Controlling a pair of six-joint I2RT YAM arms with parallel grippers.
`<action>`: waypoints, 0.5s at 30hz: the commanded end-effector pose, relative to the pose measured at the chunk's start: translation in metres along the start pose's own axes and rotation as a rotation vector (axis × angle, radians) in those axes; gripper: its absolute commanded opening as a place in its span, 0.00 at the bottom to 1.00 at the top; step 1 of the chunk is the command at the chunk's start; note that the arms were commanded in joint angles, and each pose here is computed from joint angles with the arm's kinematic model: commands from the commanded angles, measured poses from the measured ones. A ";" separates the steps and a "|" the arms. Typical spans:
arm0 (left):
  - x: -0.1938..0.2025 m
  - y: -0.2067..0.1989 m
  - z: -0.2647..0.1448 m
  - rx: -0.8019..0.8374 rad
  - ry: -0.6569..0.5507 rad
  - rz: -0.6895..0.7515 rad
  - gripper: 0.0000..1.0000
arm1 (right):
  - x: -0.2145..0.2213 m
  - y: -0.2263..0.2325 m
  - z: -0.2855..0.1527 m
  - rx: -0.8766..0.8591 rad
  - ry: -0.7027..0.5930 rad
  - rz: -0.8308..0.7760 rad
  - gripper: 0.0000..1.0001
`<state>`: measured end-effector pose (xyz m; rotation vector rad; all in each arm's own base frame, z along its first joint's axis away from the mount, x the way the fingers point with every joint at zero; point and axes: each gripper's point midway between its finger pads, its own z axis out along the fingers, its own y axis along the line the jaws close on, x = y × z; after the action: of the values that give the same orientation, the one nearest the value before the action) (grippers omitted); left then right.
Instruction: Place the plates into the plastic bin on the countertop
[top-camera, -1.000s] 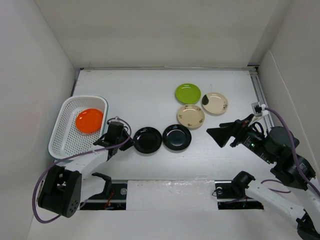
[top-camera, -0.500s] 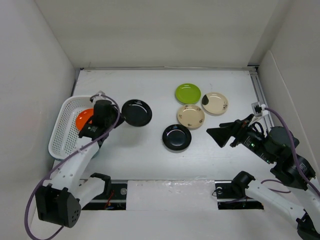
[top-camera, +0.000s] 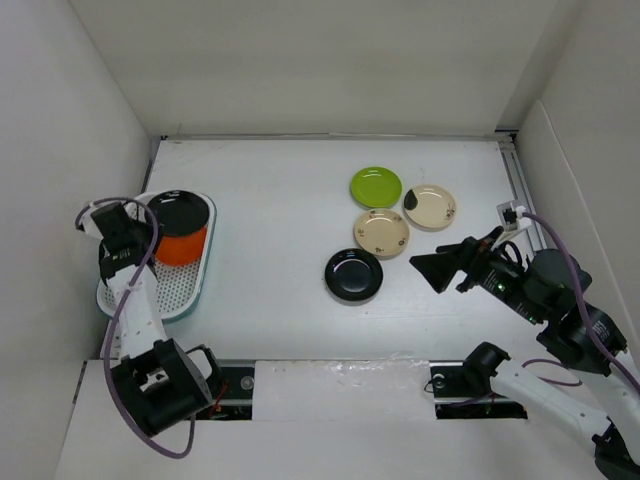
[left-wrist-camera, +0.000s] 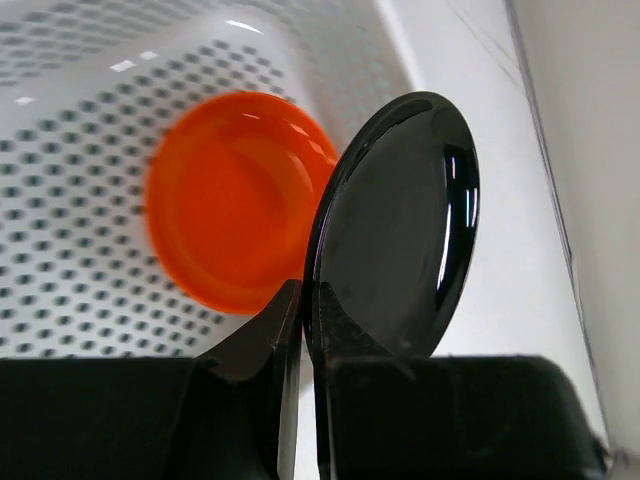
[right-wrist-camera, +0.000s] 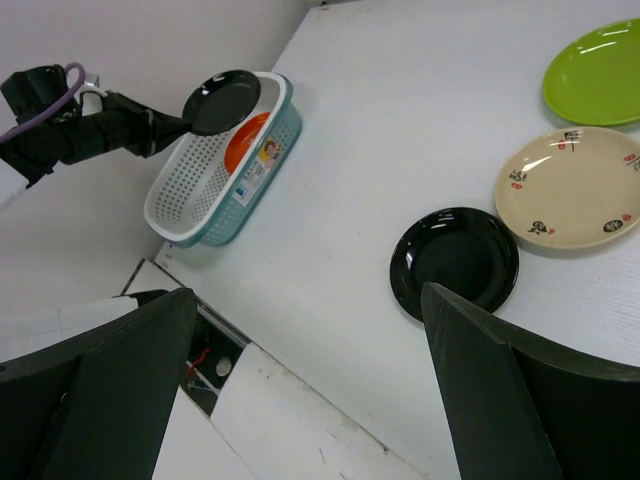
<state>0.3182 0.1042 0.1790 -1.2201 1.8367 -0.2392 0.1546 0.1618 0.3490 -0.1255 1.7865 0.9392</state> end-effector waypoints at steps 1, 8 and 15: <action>-0.008 0.027 0.009 -0.020 -0.008 -0.047 0.00 | -0.013 0.008 0.004 -0.033 -0.049 -0.016 1.00; 0.005 0.062 0.029 -0.099 0.034 -0.103 0.00 | -0.011 0.014 0.005 -0.068 -0.040 -0.018 1.00; 0.011 0.059 0.038 -0.084 0.089 -0.111 0.55 | -0.009 0.015 -0.003 -0.082 -0.046 -0.018 1.00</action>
<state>0.2940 0.1358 0.0936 -1.4622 1.9224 -0.2300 0.1518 0.1664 0.3497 -0.1495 1.7773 0.9684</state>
